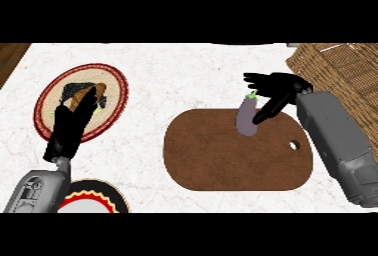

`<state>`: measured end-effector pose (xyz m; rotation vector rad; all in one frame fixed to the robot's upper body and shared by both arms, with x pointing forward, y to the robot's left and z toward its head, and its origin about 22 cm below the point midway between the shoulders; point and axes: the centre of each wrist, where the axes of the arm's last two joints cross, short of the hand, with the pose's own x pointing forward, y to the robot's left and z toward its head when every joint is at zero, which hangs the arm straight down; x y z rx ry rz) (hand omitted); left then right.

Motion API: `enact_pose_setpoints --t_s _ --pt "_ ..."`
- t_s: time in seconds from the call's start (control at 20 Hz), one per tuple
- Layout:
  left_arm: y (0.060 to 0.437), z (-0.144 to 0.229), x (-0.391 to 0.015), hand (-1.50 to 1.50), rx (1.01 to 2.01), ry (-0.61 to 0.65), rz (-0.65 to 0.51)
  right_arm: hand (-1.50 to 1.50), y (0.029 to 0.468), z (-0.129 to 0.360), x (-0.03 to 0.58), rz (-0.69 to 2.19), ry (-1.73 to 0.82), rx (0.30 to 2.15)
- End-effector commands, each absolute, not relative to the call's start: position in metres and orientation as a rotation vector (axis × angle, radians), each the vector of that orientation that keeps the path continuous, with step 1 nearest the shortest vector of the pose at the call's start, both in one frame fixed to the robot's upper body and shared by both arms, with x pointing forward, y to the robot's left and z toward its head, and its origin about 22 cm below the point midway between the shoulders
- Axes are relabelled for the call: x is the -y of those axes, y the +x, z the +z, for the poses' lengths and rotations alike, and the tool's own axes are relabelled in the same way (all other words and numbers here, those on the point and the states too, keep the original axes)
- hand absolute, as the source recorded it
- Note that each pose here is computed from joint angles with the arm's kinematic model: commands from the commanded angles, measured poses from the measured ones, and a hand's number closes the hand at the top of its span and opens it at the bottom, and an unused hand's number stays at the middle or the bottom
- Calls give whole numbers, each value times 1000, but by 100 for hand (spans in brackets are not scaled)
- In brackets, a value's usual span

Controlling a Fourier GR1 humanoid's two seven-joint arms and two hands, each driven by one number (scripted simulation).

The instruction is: Pick the eggplant from the cutting board and place it in the basket

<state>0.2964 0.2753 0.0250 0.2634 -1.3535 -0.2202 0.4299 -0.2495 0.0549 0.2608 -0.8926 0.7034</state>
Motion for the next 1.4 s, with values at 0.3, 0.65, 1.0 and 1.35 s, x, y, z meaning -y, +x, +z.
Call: enact_pose_setpoints --t_s 0.3,0.65,1.0,1.35 --pt "315 27 -281 0 1360 253 -211 -150 424 42 223 716 274 876" --pt "287 33 -284 0 1358 252 -224 150 411 23 227 772 291 871" --pt "305 40 -283 0 1356 260 -201 150 414 29 215 859 175 1008" --pt "294 26 -283 0 1336 265 -197 150 399 67 177 1553 -562 1103"
